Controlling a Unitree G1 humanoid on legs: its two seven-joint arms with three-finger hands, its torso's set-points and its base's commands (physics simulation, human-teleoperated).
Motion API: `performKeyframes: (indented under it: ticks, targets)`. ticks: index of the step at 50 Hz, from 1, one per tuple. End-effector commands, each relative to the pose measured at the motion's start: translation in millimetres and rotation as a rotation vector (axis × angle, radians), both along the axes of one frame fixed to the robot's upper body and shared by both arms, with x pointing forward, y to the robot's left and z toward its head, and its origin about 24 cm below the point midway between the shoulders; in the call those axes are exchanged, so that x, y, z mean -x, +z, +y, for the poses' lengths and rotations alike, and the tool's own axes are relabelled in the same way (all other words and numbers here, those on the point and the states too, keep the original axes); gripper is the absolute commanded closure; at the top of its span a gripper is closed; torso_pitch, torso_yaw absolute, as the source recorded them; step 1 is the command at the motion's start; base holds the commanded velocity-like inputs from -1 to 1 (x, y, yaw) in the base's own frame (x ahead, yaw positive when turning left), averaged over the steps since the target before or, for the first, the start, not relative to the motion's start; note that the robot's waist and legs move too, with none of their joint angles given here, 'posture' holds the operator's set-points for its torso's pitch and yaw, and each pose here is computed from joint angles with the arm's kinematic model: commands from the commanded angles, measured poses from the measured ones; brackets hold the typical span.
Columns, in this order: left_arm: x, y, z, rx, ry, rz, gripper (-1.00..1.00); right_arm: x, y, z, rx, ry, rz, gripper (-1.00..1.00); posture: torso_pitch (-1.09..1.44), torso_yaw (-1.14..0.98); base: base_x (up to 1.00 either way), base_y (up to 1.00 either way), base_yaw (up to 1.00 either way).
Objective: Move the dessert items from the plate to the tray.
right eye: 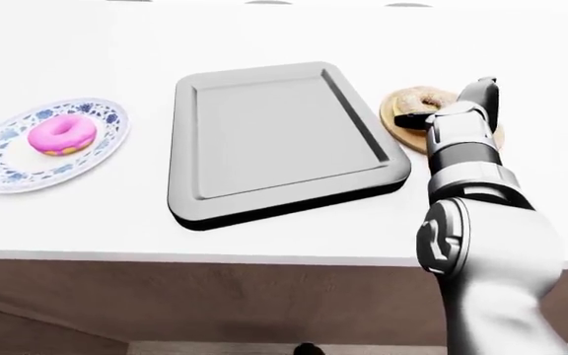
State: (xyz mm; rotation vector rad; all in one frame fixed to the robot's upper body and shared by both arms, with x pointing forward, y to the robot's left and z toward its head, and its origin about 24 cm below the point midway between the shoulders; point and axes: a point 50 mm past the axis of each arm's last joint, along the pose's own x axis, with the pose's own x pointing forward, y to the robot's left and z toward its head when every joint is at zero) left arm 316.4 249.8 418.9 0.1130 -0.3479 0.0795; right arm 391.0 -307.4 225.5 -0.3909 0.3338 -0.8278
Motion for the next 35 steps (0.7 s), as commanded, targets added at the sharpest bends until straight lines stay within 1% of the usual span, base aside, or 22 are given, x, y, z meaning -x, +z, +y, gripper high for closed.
performKeyframes:
  ticks: [1,3,7,8,18,19,21,22,23,24,27,28,30,35]
  targets:
    - [12.6,18.0,-1.1,-0.012,-0.001,-0.092,-1.0,-1.1,28.6,-0.4,0.042,0.002,-0.097,-0.56,0.19,0.0,0.0,0.0,0.0]
    - [12.7,18.5,-0.7,-0.011,0.0,-0.094,-1.0,-1.3,28.0,-0.1,0.043,0.005,-0.094,-0.48,0.19,0.0,0.0,0.0,0.0]
    - [13.0,18.4,-0.5,-0.01,0.001,-0.096,-1.0,-1.9,26.5,1.2,0.04,0.012,-0.087,-0.4,0.19,0.0,0.0,0.0,0.0]
    - [13.2,18.9,-0.2,-0.009,0.002,-0.096,-1.0,-2.2,25.7,1.7,0.038,0.015,-0.086,-0.33,0.19,0.0,0.0,0.0,0.0]
    - [16.3,18.6,3.3,-0.007,0.006,-0.098,-1.0,-3.3,24.4,3.6,0.036,0.033,-0.074,-0.11,0.19,0.0,0.0,0.0,0.0]
    - [16.0,18.2,3.4,-0.007,0.006,-0.098,-1.0,-3.3,24.5,3.6,0.036,0.034,-0.074,0.11,0.19,0.0,0.0,0.0,0.0]
    - [16.3,18.3,3.3,-0.009,0.006,-0.1,-1.0,-3.4,24.3,3.7,0.037,0.036,-0.073,0.28,0.19,0.0,0.0,0.0,0.0]
    - [16.1,17.7,3.6,-0.008,0.007,-0.098,-1.0,-3.4,24.0,3.6,0.035,0.036,-0.074,0.42,0.19,0.0,0.0,0.0,0.0]
    - [16.6,17.6,4.1,-0.008,0.007,-0.099,-1.0,-3.2,23.5,3.3,0.038,0.035,-0.07,0.51,0.19,0.0,0.0,0.0,0.0]
    - [17.1,17.6,4.3,-0.008,0.007,-0.099,-1.0,-3.2,23.7,3.2,0.037,0.035,-0.073,0.54,0.19,0.0,0.0,0.0,0.0]
    - [17.3,16.6,4.4,-0.009,0.006,-0.099,-1.0,-3.1,24.3,3.1,0.038,0.03,-0.078,0.8,0.19,0.0,0.0,0.0,0.0]
    - [17.2,16.4,4.3,-0.009,0.007,-0.099,-1.0,-3.0,24.3,3.0,0.039,0.028,-0.077,0.84,0.19,0.0,0.0,0.0,0.0]
    - [17.2,16.6,2.9,-0.008,0.004,-0.098,-1.0,-2.9,25.2,3.1,0.043,0.022,-0.082,1.0,0.19,0.0,0.0,0.0,0.0]
    - [17.8,17.7,2.2,-0.01,0.007,-0.098,-1.0,-2.7,27.0,3.0,0.045,0.01,-0.098,1.0,0.19,0.0,0.0,0.0,0.0]
